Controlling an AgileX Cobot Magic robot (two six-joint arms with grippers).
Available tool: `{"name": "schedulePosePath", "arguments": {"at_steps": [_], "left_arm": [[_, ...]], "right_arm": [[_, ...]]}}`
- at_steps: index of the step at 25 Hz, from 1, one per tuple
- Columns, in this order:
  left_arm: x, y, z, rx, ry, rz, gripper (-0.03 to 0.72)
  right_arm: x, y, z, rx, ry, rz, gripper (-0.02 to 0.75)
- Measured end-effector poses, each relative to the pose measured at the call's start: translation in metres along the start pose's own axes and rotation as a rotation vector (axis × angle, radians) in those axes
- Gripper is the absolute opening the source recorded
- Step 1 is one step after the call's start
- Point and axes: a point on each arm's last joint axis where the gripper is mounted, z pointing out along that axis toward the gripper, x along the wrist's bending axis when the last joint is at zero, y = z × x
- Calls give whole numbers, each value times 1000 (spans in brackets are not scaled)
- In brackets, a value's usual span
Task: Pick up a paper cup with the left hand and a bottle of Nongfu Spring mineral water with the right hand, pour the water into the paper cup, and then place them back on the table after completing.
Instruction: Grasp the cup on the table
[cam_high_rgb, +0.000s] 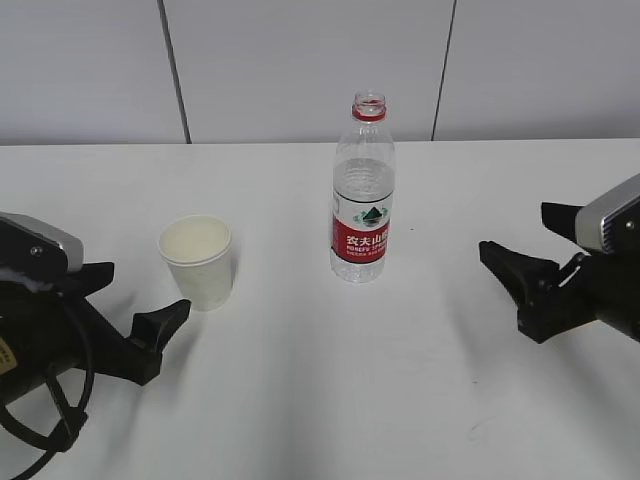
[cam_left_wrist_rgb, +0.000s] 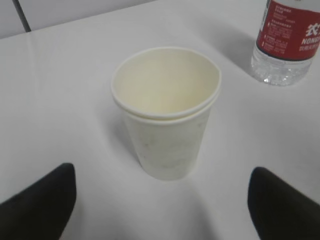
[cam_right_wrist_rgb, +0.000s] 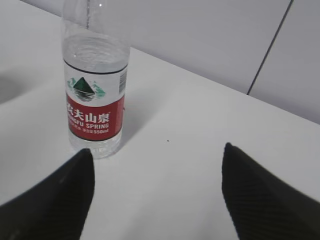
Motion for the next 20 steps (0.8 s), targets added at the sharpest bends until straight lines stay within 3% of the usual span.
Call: {"name": "schedulePosePath", "arguments": {"at_steps": [20], "left_arm": [[3, -2, 61, -61, -49, 2, 637]], "right_arm": [[4, -4, 4, -14, 36, 29, 587]]}}
